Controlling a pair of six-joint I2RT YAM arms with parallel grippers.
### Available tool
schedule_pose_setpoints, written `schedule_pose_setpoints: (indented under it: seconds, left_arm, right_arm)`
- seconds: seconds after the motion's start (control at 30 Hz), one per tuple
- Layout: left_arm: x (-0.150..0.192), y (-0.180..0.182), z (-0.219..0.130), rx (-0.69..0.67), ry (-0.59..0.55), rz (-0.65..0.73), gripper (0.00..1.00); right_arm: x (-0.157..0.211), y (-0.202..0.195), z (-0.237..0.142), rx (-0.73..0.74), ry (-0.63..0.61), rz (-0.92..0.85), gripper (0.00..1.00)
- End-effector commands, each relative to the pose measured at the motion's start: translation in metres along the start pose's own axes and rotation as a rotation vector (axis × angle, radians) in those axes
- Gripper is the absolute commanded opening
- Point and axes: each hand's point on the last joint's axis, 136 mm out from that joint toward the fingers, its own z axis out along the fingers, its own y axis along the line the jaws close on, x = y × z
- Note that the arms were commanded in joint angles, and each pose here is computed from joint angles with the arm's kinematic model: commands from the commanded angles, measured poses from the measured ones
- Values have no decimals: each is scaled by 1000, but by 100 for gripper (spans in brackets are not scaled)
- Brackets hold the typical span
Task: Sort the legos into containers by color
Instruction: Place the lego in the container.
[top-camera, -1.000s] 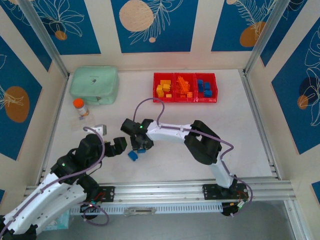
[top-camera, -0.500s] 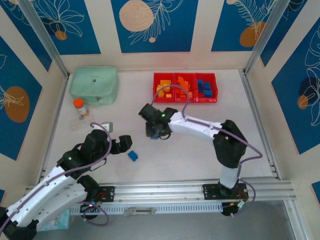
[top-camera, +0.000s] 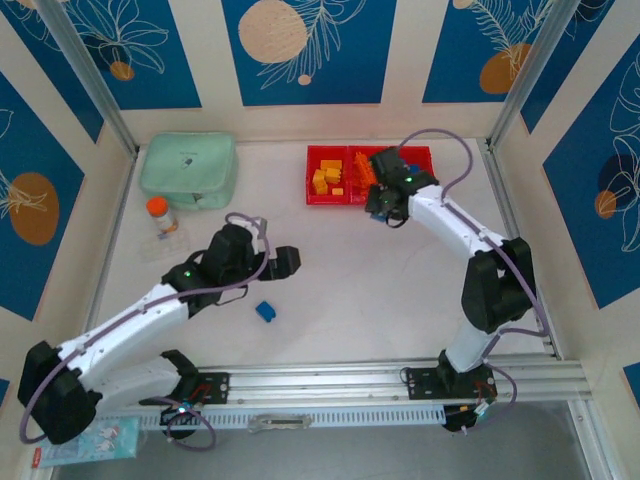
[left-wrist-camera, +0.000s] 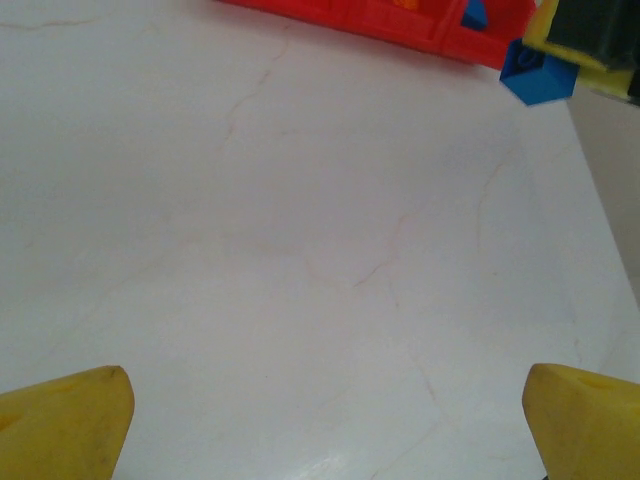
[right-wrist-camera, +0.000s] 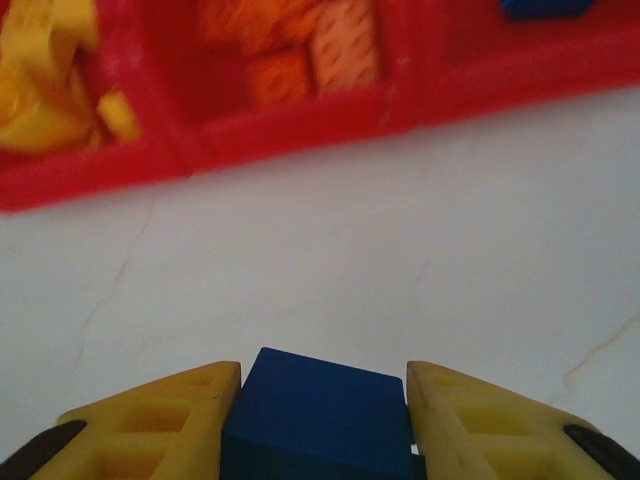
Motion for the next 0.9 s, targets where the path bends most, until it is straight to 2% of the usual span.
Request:
schedule_pose_setpoints:
  seconds: [0.0,0.27,0.47,0.67,0.77,0.87]
  left_arm:
    - [-22,-33,8,107,-35,41,99]
    - [-40,-45,38,102,-33,69,99]
    - [-52,-46,51,83,-38,83,99]
    - [-59,-41,54,73,-43,78,99]
    - [-62,-37,52,62,-46,76,99]
    - [-63,-35,47,60,-58,74,99]
  right_arm:
    - [-50,-12,2,0,-102,16,39]
    - [-125,-47,49,65,-139,75,39]
    - [-152,-68,90,155,-137,95,40]
    - [-161,-78,114,171,-110,108,57]
    - [-163,-72,110,152,-114,92,67]
    - [-162,-59,99,127,-121,74,71]
